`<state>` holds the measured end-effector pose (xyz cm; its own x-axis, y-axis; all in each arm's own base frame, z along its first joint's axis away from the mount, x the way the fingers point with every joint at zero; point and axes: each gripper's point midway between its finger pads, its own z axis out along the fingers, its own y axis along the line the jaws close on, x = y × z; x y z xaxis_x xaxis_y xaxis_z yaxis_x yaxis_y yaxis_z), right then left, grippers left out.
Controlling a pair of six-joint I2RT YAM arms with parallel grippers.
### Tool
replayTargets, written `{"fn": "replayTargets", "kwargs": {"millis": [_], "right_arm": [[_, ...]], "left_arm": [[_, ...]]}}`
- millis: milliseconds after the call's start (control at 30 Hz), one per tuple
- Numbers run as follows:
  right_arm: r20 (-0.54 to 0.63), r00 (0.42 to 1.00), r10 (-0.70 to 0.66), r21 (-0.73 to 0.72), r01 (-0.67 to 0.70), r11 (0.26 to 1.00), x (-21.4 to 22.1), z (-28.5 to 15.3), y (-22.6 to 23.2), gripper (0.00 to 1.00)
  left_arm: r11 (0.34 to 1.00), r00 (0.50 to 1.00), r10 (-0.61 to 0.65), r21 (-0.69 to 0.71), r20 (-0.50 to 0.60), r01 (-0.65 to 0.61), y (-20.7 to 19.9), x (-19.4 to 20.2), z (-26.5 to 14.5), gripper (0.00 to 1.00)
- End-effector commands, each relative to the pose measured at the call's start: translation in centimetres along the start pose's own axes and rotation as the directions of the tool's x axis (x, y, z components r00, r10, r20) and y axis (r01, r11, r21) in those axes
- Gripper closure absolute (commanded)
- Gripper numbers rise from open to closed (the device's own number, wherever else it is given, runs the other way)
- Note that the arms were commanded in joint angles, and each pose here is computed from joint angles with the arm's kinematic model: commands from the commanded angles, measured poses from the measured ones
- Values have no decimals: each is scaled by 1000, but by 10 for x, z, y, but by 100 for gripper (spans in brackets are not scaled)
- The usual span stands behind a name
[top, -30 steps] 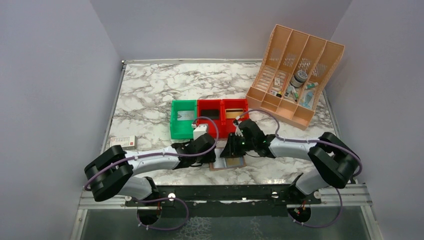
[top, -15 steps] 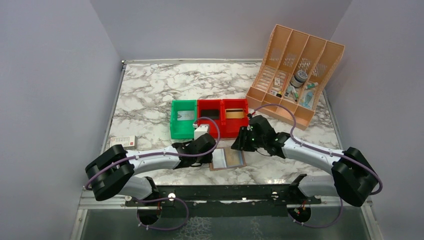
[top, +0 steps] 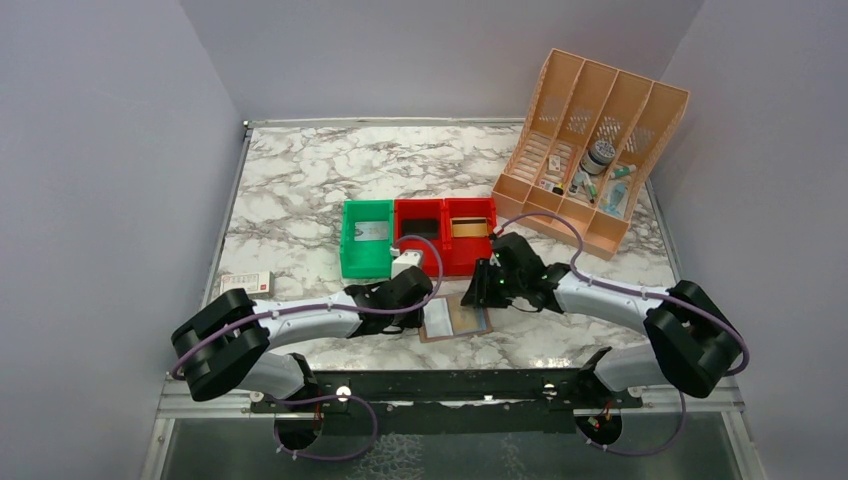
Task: Take the credit cards out of the card holder
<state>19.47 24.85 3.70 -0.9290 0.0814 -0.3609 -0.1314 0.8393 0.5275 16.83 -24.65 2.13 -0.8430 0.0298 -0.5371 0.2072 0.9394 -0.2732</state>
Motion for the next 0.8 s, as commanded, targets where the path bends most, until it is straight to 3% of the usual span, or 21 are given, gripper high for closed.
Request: {"fn": "replayTargets", "kwargs": {"millis": [0, 300, 533, 633, 767], "right_arm": [[-45, 999, 3, -29, -4, 1000, 11, 5, 1, 62], [-48, 999, 3, -177, -12, 984, 10, -2, 29, 63], [-39, 999, 14, -210, -22, 977, 8, -7, 37, 65], [-25, 1000, 14, -192, -18, 981, 6, -10, 34, 65], [46, 999, 12, -36, -10, 999, -7, -13, 9, 63]], "left_arm": [[999, 999, 28, 34, -29, -27, -10, 0, -1, 70], [998, 998, 46, 40, -38, -44, -14, -1, 1, 73], [998, 998, 49, 39, -45, -48, -14, 1, 3, 75], [998, 998, 51, 39, -46, -49, -14, 1, 2, 76], [998, 998, 52, 37, -41, -50, -13, -1, 1, 76]]}}
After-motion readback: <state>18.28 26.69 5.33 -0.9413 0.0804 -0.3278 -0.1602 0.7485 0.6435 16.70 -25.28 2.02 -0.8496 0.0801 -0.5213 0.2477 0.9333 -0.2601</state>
